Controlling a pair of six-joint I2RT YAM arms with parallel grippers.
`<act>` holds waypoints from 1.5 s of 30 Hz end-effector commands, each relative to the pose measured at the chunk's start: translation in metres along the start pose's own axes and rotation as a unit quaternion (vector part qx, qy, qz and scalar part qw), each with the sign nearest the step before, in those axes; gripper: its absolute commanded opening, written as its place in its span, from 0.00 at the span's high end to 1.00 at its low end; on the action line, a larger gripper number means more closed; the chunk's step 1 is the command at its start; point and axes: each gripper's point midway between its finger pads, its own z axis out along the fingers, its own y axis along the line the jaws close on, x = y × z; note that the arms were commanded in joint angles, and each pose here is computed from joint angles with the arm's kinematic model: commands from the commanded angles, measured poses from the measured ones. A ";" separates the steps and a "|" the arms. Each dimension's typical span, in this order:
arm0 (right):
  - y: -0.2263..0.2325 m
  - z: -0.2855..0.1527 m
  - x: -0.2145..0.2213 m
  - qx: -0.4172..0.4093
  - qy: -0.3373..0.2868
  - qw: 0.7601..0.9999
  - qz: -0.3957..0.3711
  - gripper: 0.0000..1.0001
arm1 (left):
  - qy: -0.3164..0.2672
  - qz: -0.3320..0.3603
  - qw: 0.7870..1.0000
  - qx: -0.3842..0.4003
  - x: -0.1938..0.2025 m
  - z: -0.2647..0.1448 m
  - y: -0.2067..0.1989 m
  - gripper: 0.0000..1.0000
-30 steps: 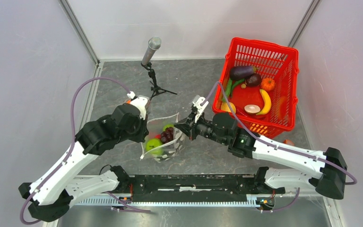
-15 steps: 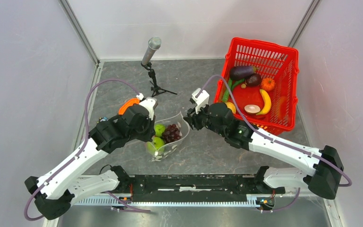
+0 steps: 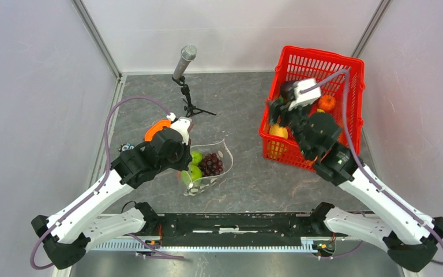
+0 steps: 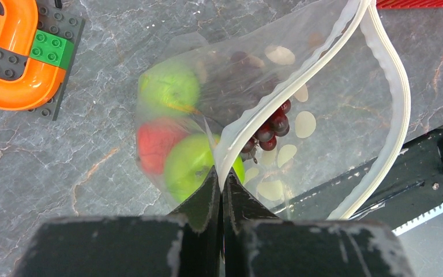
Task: Place the food in the zip-top bag and seal the zipper
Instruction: Pick up the fake fruit from the bin.
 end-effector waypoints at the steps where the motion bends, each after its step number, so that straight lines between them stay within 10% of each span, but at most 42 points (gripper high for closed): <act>1: -0.088 0.020 0.029 0.162 0.068 0.983 -0.044 0.27 | -0.032 -0.009 0.999 0.014 -0.012 0.001 -0.005 0.98; 23: -0.093 0.059 0.239 -0.049 0.367 0.928 0.044 0.08 | -0.025 0.003 0.999 0.023 -0.004 0.004 -0.006 0.98; 45: -0.096 0.071 0.311 -0.098 0.409 0.907 -0.003 0.16 | -0.026 -0.001 0.999 0.030 -0.005 0.001 -0.008 0.98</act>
